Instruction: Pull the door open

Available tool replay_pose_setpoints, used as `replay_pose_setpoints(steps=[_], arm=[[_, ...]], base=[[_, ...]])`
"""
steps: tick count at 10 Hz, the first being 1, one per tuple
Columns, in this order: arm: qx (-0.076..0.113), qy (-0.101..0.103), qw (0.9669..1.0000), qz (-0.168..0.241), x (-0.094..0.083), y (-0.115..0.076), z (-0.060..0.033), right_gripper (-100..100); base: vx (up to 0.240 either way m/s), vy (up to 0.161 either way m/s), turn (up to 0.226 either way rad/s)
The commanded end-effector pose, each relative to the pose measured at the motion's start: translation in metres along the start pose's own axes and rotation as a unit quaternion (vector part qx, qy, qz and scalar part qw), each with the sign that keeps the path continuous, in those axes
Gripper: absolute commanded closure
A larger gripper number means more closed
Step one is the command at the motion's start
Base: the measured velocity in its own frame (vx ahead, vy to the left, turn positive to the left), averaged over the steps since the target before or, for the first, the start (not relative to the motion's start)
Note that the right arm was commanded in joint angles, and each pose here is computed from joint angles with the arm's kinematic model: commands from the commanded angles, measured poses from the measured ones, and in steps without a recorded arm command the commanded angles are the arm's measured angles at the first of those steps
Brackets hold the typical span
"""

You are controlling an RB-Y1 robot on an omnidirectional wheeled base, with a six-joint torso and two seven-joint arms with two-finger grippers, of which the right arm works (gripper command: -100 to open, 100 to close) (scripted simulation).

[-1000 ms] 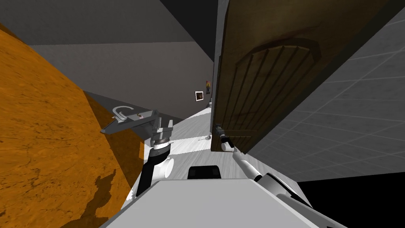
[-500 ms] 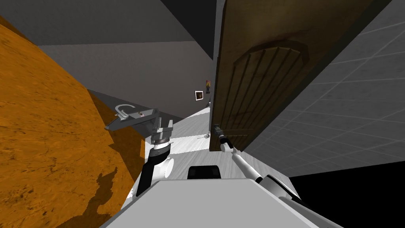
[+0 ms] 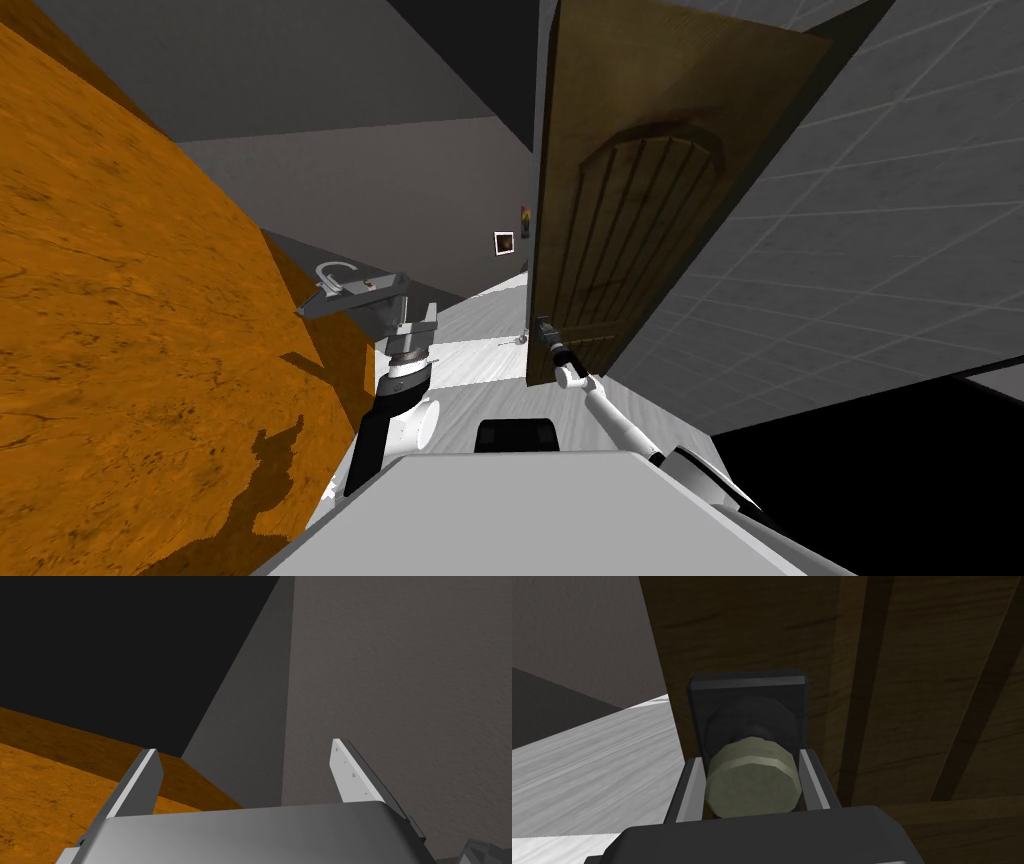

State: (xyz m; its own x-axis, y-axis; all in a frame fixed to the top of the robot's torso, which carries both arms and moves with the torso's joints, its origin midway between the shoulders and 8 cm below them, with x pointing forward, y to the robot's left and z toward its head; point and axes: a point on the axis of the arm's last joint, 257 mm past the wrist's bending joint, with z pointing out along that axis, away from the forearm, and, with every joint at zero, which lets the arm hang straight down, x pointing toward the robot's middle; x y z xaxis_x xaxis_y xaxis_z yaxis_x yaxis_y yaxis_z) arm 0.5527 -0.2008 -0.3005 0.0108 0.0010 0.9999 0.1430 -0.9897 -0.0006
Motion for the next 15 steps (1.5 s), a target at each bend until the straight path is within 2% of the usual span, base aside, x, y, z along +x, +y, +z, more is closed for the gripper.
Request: replay_pose_setpoints(steps=[1, 2, 3, 5, 8, 9, 11, 13, 15], arm=[[0.003, -0.016, 0.9999, -0.003, -0.01, 0.001, 0.0, 100], [0.004, -0.024, 0.9997, -0.005, -0.015, 0.001, -0.0002, 100], [0.006, -0.041, 0.9991, -0.011, -0.026, 0.003, -0.0014, 100], [0.009, -0.057, 0.9982, -0.019, -0.037, 0.004, -0.0039, 100], [0.009, -0.057, 0.9982, -0.019, -0.037, 0.004, -0.0039, 100], [0.016, -0.075, 0.9964, -0.037, -0.051, 0.004, -0.0115, 100], [0.02, -0.073, 0.9962, -0.044, -0.051, 0.002, -0.0152, 100], [0.028, -0.058, 0.9966, -0.052, -0.044, -0.005, -0.0214, 100], [0.039, -0.033, 0.9974, -0.051, -0.03, -0.017, -0.0265, 100]], base=[[0.075, -0.05, -0.026], [0.146, -0.059, -0.013], [0.14, -0.042, 0.004], [0.073, -0.01, -0.001], [0.003, 0.0, 0.006], [-0.014, -0.006, 0.058], [-0.016, -0.015, 0.047], [-0.025, -0.046, 0.111], [-0.04, -0.039, 0.11]])
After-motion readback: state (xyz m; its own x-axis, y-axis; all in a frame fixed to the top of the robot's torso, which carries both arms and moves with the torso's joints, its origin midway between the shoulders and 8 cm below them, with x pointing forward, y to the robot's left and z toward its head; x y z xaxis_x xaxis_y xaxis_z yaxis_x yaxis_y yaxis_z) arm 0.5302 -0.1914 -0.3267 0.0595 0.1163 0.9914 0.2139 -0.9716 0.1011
